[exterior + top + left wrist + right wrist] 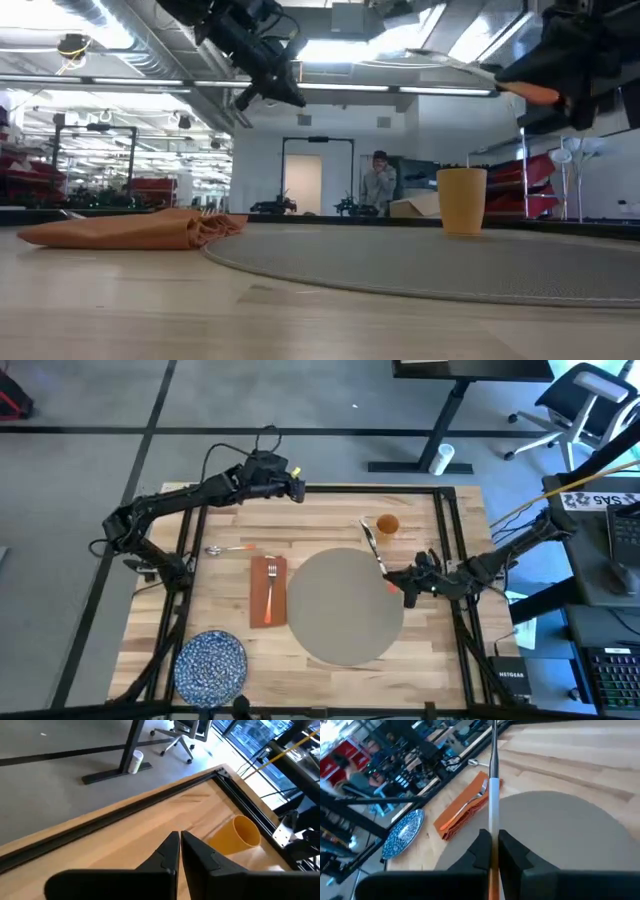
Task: Set table place
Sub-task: Put the orange knife on the gray mat
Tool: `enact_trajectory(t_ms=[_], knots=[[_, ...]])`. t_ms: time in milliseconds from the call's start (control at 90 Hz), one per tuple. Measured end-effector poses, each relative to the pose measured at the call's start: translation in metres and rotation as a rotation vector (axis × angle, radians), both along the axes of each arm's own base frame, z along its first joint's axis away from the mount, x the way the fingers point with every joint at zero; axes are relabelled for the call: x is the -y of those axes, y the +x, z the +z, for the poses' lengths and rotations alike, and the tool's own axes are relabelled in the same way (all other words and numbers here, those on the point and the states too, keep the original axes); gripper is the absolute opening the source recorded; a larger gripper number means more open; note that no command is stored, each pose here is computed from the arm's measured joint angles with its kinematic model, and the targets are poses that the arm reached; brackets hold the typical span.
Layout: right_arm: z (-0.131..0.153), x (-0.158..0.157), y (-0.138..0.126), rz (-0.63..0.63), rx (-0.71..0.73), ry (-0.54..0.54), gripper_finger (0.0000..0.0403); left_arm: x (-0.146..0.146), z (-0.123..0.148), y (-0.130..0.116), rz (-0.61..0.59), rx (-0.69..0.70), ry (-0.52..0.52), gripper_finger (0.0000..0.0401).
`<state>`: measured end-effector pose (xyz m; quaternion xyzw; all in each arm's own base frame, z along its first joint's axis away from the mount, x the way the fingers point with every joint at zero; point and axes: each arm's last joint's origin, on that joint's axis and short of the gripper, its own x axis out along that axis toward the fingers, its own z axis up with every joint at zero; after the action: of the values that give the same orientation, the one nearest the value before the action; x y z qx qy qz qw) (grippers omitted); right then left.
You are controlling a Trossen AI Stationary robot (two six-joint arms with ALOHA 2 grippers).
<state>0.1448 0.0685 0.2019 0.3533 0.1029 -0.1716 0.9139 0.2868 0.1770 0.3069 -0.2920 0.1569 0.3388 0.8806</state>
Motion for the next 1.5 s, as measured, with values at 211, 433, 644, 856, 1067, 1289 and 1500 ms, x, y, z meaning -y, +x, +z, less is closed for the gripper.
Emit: enact_trajectory(t_ms=[211,433,644,856,1067,1289,1500], knots=[[-0.010,-0.014,0.011,-0.031,0.014,0.030,0.0000,0.004,0.000,0.002,-0.012,0.003,-0.003,0.0000],[-0.020,-0.024,0.024,-0.061,0.048,0.111,0.0000,0.011,0.000,0.007,-0.037,0.004,-0.003,0.0000],[-0.033,-0.028,0.032,-0.123,0.053,0.202,0.0000,0.018,0.000,0.010,-0.057,0.006,-0.006,0.0000],[-0.047,-0.029,0.034,-0.203,0.044,0.293,0.0000,0.021,0.000,0.012,-0.075,0.009,-0.014,0.0000],[-0.060,-0.032,0.038,-0.248,0.030,0.410,0.0000,0.026,0.000,0.014,-0.089,0.008,-0.015,0.0000],[-0.062,-0.038,0.044,-0.245,0.013,0.460,0.0000,0.027,0.000,0.015,-0.096,0.007,-0.016,0.0000],[-0.067,-0.047,0.042,-0.254,0.020,0.495,0.0000,0.029,0.000,0.016,-0.107,0.008,-0.019,0.0000]])
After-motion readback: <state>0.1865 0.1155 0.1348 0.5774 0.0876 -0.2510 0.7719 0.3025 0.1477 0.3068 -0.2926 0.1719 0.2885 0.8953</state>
